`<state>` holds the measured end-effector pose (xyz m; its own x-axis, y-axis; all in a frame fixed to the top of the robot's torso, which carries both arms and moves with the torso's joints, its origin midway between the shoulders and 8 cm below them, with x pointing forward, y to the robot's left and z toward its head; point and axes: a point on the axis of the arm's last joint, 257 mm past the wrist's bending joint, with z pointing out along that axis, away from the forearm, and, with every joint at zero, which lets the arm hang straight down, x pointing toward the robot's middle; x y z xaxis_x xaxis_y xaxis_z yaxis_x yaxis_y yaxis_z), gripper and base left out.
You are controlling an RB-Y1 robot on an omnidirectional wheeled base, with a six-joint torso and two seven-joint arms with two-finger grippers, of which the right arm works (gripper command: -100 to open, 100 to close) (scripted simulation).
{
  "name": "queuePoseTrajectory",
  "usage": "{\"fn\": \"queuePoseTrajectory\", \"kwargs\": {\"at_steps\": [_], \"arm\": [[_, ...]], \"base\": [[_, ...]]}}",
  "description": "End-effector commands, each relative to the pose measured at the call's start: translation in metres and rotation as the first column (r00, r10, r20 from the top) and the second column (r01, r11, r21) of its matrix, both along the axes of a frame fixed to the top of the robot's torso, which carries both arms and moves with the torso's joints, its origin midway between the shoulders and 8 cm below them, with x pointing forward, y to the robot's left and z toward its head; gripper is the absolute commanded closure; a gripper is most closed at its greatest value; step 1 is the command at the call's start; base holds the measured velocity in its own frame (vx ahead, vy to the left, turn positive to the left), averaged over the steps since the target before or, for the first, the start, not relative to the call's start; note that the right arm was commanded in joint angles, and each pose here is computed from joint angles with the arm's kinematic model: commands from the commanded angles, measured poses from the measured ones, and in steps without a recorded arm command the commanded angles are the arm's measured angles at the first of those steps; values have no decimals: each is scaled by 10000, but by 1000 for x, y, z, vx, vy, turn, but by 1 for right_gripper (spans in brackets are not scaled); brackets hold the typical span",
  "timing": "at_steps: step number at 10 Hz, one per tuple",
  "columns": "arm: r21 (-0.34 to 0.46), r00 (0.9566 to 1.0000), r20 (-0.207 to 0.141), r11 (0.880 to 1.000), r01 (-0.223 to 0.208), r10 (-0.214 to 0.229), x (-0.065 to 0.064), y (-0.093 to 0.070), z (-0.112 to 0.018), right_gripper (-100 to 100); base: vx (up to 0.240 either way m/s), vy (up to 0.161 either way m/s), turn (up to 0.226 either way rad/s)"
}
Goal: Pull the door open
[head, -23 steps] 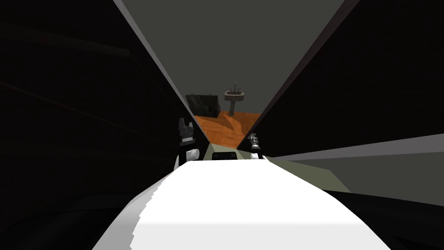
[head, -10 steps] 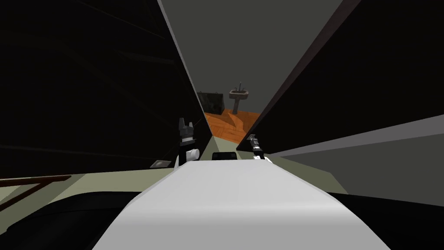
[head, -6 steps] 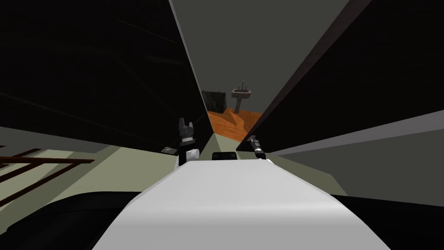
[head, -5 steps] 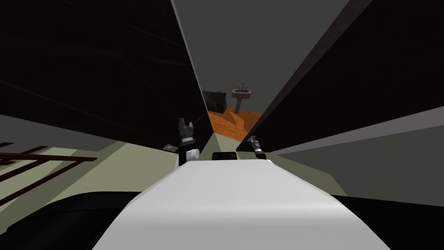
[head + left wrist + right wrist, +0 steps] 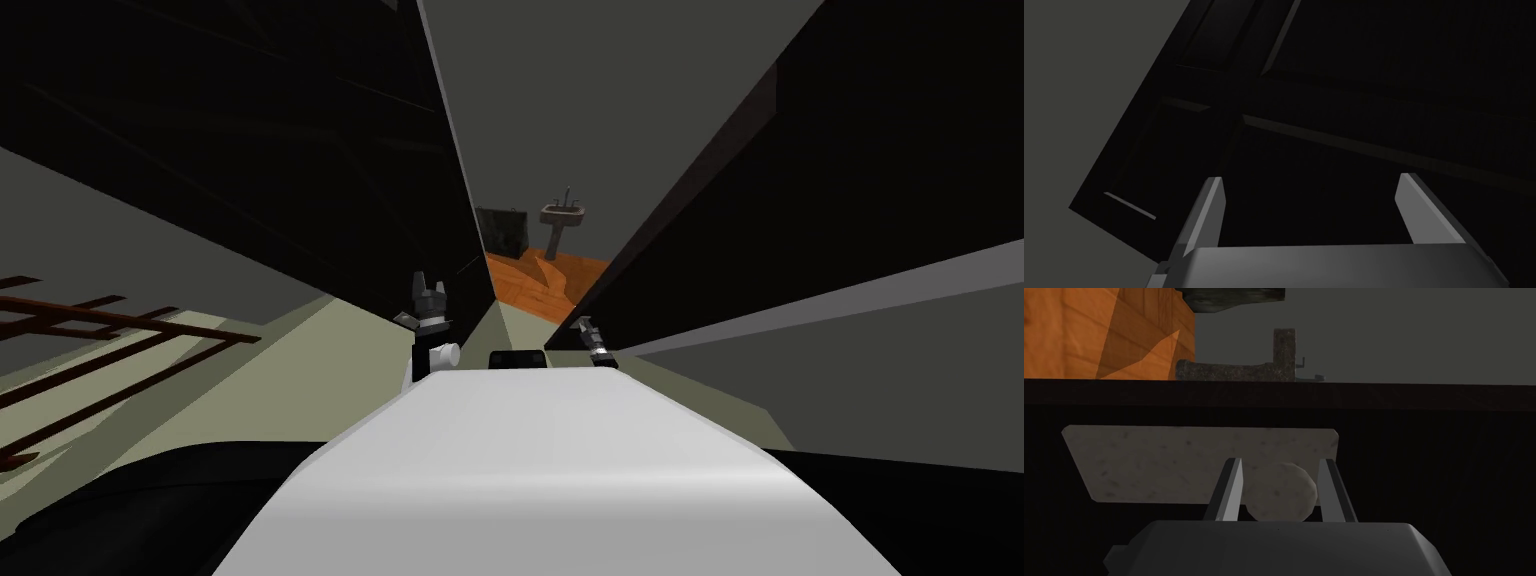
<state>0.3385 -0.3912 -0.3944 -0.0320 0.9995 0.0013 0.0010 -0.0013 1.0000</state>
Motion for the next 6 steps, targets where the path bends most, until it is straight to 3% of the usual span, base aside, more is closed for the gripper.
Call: {"fn": "queuePoseTrajectory", "kwargs": {"at_steps": [1, 6], "arm": [[-17, 9999, -24, 9999, -147, 147, -14, -4, 0, 100], [-13, 9981, 10, 9981, -624, 624, -40, -6, 3, 100]], "base": [[-182, -45, 125], [-183, -48, 103]]}}
